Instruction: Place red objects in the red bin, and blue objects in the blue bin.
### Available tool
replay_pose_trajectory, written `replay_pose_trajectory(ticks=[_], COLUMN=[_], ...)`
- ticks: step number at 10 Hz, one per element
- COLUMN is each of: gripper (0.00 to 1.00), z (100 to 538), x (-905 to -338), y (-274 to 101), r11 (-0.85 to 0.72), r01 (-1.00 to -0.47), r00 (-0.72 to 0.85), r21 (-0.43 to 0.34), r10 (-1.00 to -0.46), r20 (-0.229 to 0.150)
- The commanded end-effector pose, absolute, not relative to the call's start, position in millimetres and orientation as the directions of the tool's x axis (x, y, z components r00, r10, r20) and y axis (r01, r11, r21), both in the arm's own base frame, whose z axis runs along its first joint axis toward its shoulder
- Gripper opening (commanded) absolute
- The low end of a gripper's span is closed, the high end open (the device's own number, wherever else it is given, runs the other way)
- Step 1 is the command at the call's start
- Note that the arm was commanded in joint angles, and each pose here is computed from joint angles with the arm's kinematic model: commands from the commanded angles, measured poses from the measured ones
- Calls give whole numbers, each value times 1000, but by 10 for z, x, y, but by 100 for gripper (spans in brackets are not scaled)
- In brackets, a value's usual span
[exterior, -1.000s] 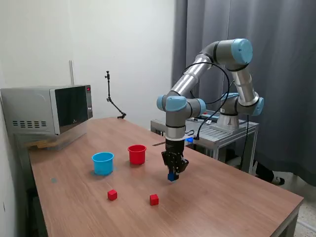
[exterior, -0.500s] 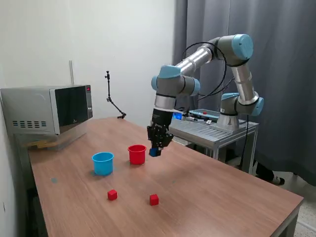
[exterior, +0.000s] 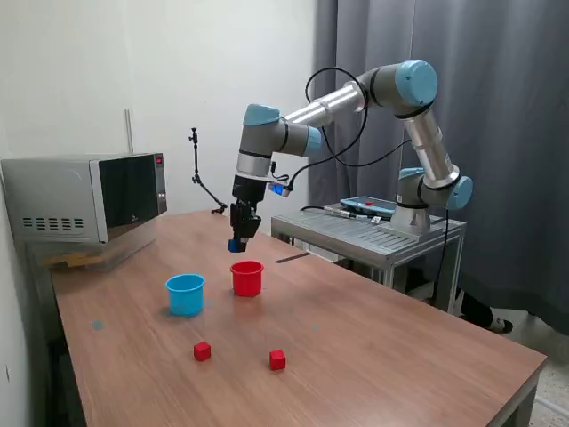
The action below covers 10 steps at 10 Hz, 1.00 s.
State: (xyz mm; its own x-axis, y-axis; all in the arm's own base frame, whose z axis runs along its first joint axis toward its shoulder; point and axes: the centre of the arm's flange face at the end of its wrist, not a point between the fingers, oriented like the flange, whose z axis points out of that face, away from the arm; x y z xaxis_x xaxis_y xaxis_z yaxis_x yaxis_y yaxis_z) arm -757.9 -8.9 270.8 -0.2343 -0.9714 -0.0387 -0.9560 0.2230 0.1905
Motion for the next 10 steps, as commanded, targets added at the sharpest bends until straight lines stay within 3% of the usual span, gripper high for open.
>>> replay_pose_trajectory(ticks=[1,10], gripper=[0,0], z=[2640,2105], x=[-7774,-8195], y=[139,649], r11=[245,286], r01=[-948,-946], r00=[-257,-295], r21=[201,151], r10=[-966,-955], r20=[-33,-37])
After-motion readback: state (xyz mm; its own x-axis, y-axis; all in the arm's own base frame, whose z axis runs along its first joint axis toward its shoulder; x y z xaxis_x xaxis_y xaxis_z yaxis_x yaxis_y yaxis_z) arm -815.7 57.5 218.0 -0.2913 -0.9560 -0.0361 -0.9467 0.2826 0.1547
